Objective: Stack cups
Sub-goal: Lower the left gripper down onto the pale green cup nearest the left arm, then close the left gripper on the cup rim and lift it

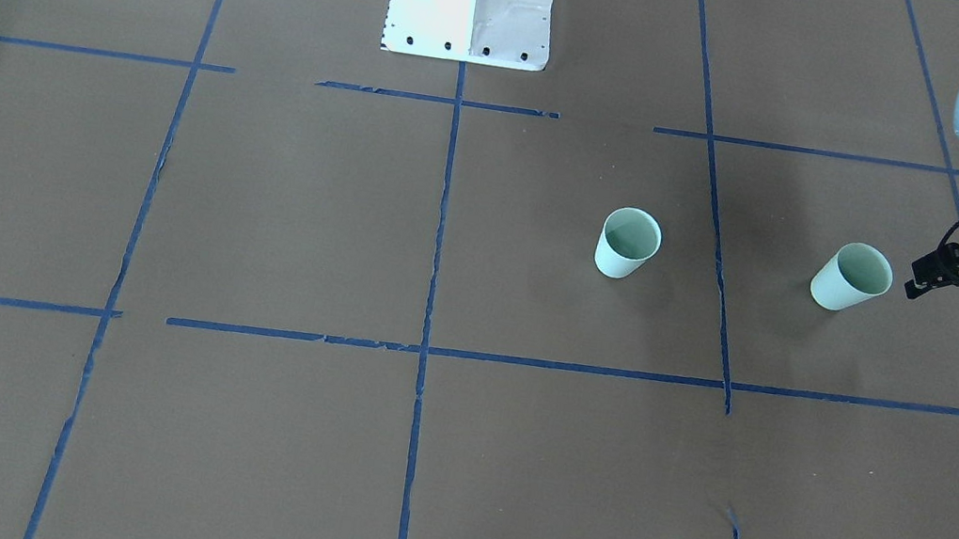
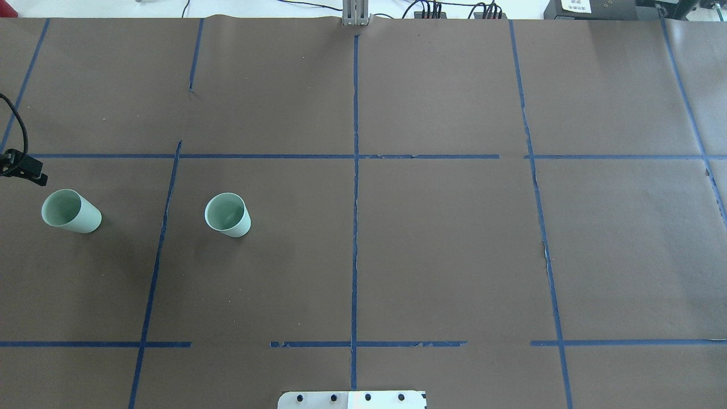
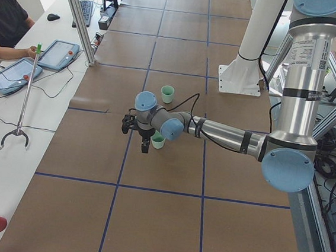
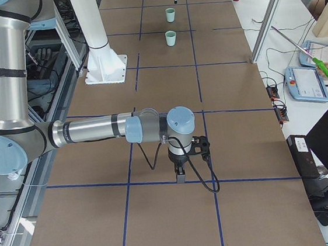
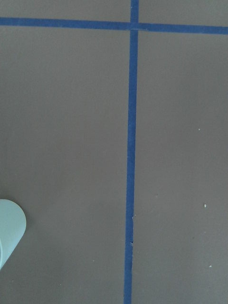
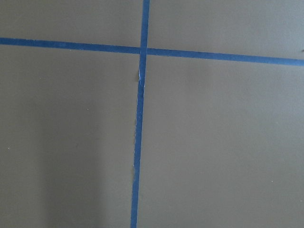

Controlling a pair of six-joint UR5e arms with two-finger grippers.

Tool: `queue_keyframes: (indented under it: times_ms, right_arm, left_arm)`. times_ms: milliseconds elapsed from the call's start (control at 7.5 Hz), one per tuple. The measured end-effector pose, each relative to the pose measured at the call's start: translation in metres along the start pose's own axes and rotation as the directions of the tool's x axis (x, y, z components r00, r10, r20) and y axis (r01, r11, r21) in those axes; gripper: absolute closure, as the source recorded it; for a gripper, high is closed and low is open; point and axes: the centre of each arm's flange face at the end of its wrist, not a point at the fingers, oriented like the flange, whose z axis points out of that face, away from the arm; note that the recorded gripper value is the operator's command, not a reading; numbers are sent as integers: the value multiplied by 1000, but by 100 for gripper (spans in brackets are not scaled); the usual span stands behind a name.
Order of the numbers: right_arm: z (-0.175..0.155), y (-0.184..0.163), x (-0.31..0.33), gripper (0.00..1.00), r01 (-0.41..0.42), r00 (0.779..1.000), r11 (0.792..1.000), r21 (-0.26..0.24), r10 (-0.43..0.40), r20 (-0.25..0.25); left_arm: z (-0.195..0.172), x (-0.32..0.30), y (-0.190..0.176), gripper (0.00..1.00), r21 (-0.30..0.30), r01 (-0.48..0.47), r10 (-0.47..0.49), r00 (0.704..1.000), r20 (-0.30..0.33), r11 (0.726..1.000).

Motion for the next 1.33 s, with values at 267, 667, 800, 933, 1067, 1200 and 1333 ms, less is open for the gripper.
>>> queue_keyframes:
  times_ms: [267, 667, 800, 933, 1067, 1200, 1333]
  right_arm:
    - [0, 0, 0, 0, 0, 1000, 1000, 0, 0, 0]
    - [0, 0, 0, 0, 0, 1000, 1000, 0, 0, 0]
    - [0, 0, 0, 0, 0, 1000, 1000, 0, 0, 0]
    - [0, 0, 0, 0, 0, 1000, 1000, 0, 0, 0]
    - [0, 0, 0, 0, 0, 1000, 1000, 0, 0, 0]
    - [0, 0, 0, 0, 0, 1000, 1000, 0, 0, 0]
    - [0, 0, 0, 0, 0, 1000, 1000, 0, 0, 0]
  left_arm:
    - [8, 9, 4, 0, -16, -13, 13, 1000, -5, 1000]
    - [18, 21, 11, 0, -41, -38, 37, 999, -9, 998]
    - [23, 25, 14, 11, -54, -45, 45, 999, -13, 998]
    - [28, 29, 18, 46, -70, -52, 51, 999, -18, 996]
    - [32, 32, 20, 72, -82, -53, 51, 998, -21, 995]
    - [34, 34, 21, 95, -87, -48, 46, 999, -22, 995]
    - [35, 35, 22, 100, -89, -44, 42, 999, -22, 995]
